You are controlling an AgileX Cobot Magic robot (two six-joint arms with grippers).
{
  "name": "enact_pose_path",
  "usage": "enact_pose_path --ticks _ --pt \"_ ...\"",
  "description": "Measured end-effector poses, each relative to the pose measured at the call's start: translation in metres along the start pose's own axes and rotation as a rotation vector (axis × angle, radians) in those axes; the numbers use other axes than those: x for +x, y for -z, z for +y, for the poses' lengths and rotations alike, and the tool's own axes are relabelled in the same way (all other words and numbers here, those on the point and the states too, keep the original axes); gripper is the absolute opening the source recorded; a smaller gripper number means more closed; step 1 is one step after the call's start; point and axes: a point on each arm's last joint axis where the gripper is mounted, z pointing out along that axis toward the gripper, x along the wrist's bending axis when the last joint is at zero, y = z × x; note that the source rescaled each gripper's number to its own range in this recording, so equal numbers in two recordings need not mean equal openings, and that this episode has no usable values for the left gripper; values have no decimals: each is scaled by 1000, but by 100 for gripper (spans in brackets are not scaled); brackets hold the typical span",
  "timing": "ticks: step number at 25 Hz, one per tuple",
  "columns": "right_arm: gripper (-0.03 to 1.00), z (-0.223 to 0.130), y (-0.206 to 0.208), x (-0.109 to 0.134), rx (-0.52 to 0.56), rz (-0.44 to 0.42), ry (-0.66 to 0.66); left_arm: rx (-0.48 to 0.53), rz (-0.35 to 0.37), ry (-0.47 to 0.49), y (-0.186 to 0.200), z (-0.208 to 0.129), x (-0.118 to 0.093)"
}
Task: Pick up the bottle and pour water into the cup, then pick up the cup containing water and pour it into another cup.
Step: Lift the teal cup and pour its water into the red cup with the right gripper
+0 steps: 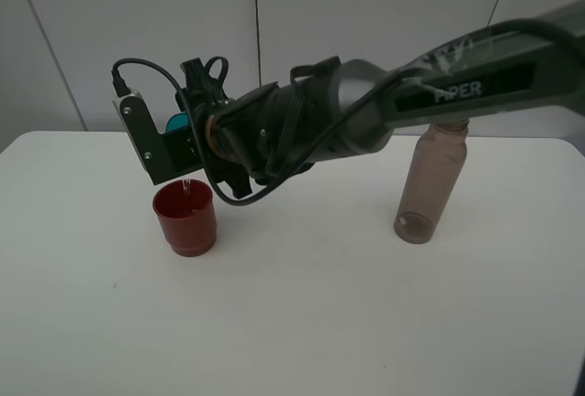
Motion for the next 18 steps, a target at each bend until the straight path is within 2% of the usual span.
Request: enact_pose_path --ticks 18 --pt "9 -2 0 0 25 -5 4 0 0 0 0 0 0"
